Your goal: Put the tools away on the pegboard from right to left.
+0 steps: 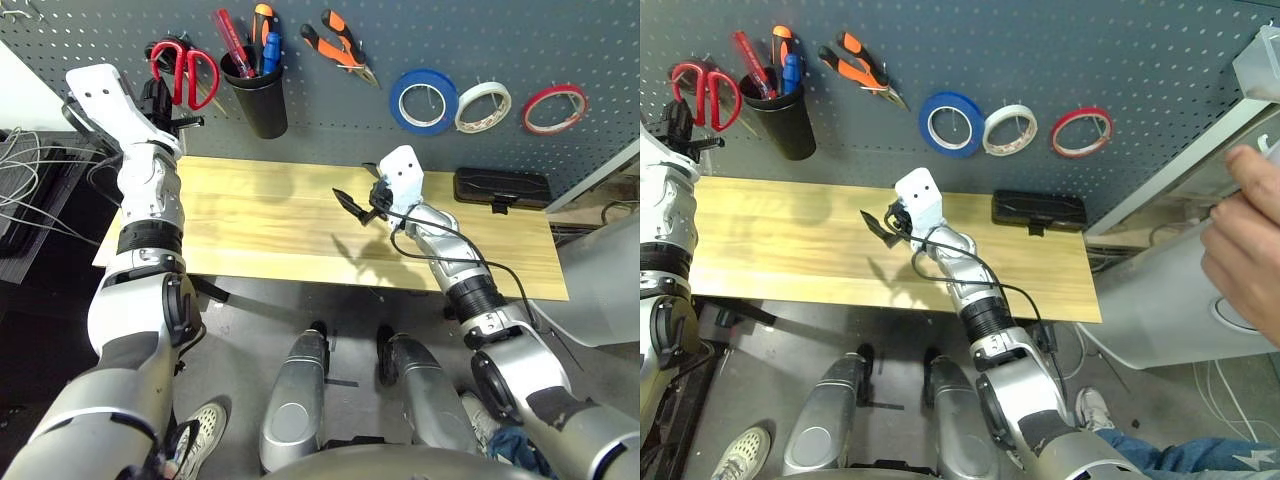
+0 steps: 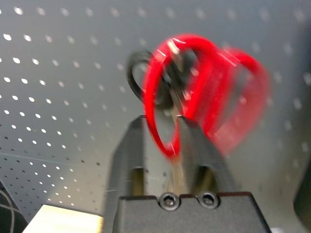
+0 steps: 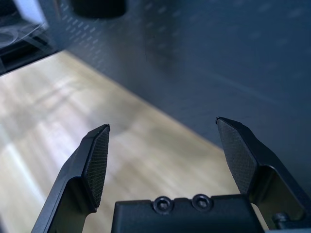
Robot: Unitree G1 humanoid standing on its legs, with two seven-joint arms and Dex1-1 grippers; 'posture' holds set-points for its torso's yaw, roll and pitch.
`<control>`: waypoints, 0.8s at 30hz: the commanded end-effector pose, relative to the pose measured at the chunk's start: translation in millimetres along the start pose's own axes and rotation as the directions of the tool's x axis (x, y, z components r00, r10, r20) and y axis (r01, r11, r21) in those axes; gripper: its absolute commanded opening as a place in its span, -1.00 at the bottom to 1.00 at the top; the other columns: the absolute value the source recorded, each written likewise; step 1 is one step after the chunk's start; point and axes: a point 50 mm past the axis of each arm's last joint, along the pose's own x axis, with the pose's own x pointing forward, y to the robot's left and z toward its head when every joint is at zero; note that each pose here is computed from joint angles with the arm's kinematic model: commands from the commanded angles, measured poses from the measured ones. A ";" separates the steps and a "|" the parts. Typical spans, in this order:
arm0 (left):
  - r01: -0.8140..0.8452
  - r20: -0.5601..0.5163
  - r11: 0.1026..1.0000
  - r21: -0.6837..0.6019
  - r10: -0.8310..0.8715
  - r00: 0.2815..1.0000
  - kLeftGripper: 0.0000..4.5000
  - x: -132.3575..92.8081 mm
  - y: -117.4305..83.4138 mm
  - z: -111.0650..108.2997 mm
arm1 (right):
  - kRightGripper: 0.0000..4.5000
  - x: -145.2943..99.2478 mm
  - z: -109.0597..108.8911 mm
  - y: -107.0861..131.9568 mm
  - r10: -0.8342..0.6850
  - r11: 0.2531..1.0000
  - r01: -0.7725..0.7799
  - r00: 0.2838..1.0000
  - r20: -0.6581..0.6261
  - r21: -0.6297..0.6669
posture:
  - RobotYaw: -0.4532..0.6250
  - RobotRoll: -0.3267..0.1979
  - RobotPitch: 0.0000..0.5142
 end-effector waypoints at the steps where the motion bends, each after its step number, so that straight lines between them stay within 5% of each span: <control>1: 0.026 -0.061 0.999 0.028 -0.024 0.998 0.25 -13.9 -1.7 -20.2 | 1.00 -7.2 -17.7 -4.9 -0.083 0.992 0.085 0.996 -0.030 0.097 | -0.01 0.25 -0.11; 6: 0.067 -0.177 0.996 0.053 -0.057 0.983 0.99 -43.9 -5.8 -54.6 | 1.00 -20.2 -38.0 -20.5 -0.227 0.953 0.237 0.971 -0.076 0.189 | 0.00 0.25 -0.12; 24: 0.300 -0.454 0.953 -0.041 -0.285 0.844 0.99 -99.5 -67.7 -117.3 | 1.00 -69.2 -87.7 -63.9 -0.508 0.798 0.572 0.807 -0.300 0.187 | -0.03 0.25 -0.06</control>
